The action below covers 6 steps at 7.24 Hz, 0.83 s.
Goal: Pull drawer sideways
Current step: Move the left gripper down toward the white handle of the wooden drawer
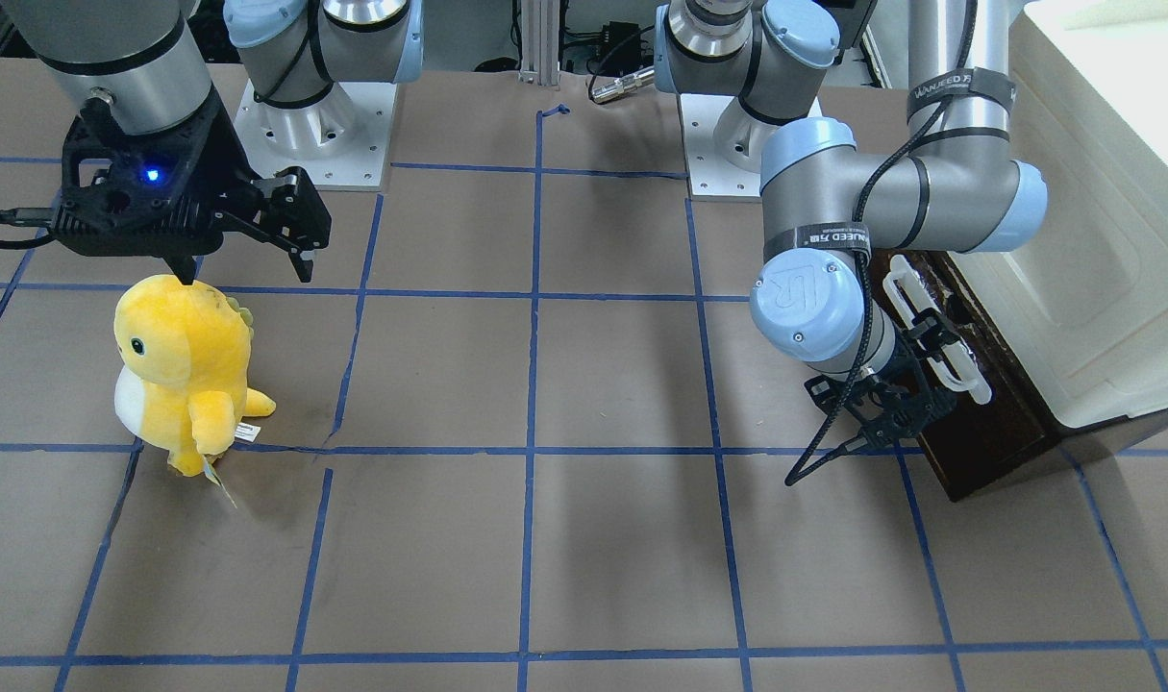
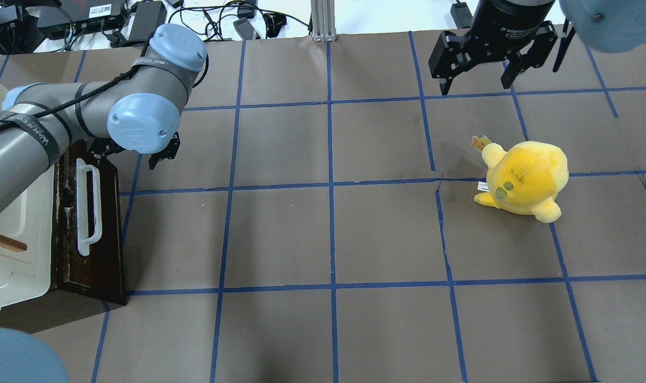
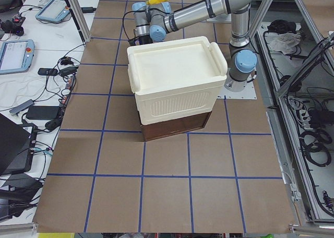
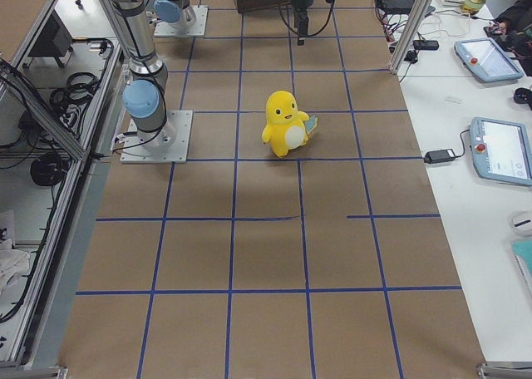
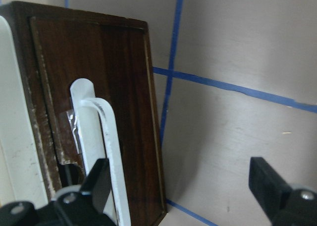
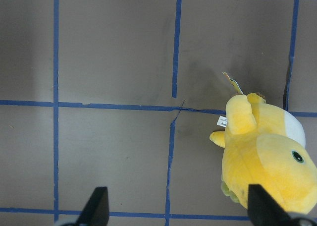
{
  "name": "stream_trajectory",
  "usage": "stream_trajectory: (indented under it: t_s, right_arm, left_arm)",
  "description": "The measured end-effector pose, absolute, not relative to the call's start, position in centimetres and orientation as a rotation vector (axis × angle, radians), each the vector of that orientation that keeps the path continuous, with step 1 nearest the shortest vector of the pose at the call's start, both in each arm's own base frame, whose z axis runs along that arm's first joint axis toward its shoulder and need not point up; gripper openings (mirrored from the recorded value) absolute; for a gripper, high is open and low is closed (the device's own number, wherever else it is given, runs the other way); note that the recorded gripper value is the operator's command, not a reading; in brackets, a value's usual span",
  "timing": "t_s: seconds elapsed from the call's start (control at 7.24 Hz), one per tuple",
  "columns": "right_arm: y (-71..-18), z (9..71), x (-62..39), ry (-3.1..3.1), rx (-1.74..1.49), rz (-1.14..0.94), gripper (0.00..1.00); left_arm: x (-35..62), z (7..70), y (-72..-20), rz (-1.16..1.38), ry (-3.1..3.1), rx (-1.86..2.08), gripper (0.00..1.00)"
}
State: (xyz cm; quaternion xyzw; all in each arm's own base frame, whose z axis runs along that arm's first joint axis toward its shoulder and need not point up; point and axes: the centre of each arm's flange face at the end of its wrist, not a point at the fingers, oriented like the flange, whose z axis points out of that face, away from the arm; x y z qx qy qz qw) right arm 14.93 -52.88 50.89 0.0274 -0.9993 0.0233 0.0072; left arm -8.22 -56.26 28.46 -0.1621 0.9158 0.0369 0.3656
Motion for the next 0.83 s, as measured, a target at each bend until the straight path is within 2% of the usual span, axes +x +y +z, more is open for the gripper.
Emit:
stream_trajectory:
  t_s: [0.28, 0.83]
  right_arm:
    - [-52.9, 50.9, 14.9, -3.125, 0.086, 0.073, 1.00]
    - [-52.9, 50.9, 14.9, -3.126, 0.087, 0.073, 1.00]
  left_arm:
    - [-7.8, 27.5, -55.7, 0.099, 2.298, -0.466, 0.79]
    - [-6.3, 26.3, -55.3, 0.138, 2.234, -0.486, 0.78]
